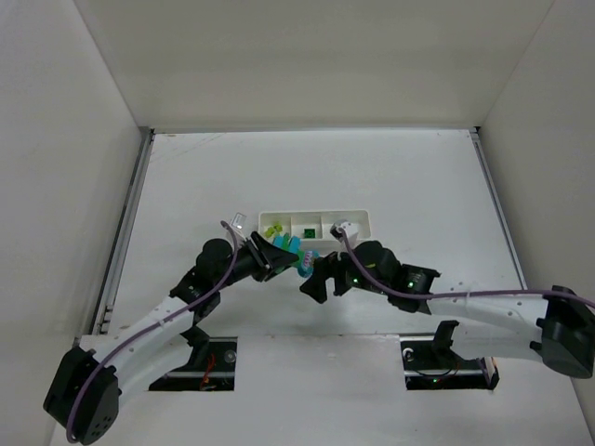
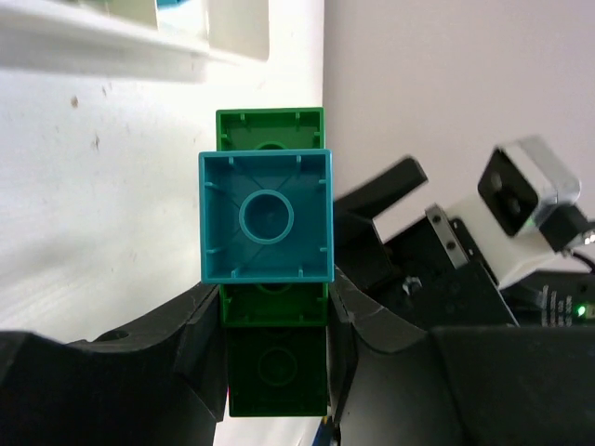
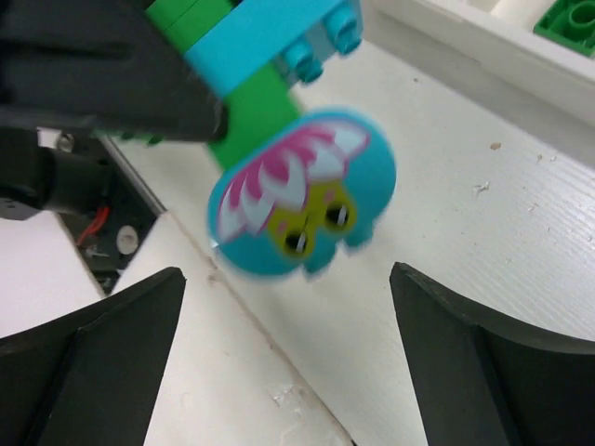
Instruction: Sort the legos into containers by color
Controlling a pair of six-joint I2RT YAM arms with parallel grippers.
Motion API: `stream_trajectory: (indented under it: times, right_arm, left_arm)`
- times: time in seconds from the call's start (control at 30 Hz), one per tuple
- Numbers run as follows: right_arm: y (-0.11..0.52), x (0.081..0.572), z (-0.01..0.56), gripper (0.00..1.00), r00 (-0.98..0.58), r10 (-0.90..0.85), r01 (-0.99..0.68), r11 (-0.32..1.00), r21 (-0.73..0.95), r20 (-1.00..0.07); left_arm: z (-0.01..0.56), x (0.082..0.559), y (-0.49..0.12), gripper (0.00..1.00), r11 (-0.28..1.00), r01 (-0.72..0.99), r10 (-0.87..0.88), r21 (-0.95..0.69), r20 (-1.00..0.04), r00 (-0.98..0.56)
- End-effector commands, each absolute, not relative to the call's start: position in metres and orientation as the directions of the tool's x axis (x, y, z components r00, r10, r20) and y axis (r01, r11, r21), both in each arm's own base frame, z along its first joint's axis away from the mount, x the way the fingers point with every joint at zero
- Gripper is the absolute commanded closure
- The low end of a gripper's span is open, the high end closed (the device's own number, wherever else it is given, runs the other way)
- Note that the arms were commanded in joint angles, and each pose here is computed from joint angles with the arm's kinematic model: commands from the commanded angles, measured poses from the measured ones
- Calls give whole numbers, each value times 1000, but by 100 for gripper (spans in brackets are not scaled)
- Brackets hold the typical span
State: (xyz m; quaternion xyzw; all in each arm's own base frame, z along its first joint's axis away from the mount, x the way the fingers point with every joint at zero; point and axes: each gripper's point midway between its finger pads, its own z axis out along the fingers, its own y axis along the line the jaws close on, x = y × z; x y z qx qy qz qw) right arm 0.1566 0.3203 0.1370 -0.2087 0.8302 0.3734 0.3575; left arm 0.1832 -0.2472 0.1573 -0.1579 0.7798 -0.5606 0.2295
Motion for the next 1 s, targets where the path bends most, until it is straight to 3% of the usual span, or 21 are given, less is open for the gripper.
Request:
stream_trajectory:
  times: [0.0, 0.17, 0.37, 0.5, 0.67, 0.73, 0.9, 0.97]
  right_arm:
    - [322, 156, 173, 0, -620, 31, -631, 575, 522, -784]
    - [316, 171, 216, 0, -617, 223, -586, 511, 629, -755]
    - [312, 206, 250, 0, -637, 493, -417, 427, 803, -593]
    - [322, 208, 255, 0, -675, 569, -376, 283, 882, -470]
    - [330, 214, 247, 1, -717, 561, -356, 215, 909, -414]
    - [331, 215, 249, 5, -714, 568, -366, 197, 910, -410]
    - [330, 222, 251, 28, -697, 592, -380, 172, 909, -404]
    - [331, 225, 250, 32, -702, 595, -377, 156, 913, -391]
  left_arm:
    - [178, 198, -238, 87, 270, 69, -564, -960, -216, -797]
    - [196, 212, -224, 86, 234, 122, -644, -964, -248, -724]
    - [233, 212, -224, 84, 165, 250, -692, -954, -293, -660]
    - [246, 211, -226, 84, 118, 297, -712, -947, -290, -639]
    - [245, 210, -231, 84, 72, 296, -710, -953, -257, -655]
    - [244, 210, -232, 84, 65, 290, -711, -955, -248, -658]
    - [243, 210, -234, 83, 63, 286, -707, -956, -245, -664]
    - [245, 209, -235, 83, 61, 288, -703, -956, -246, -668]
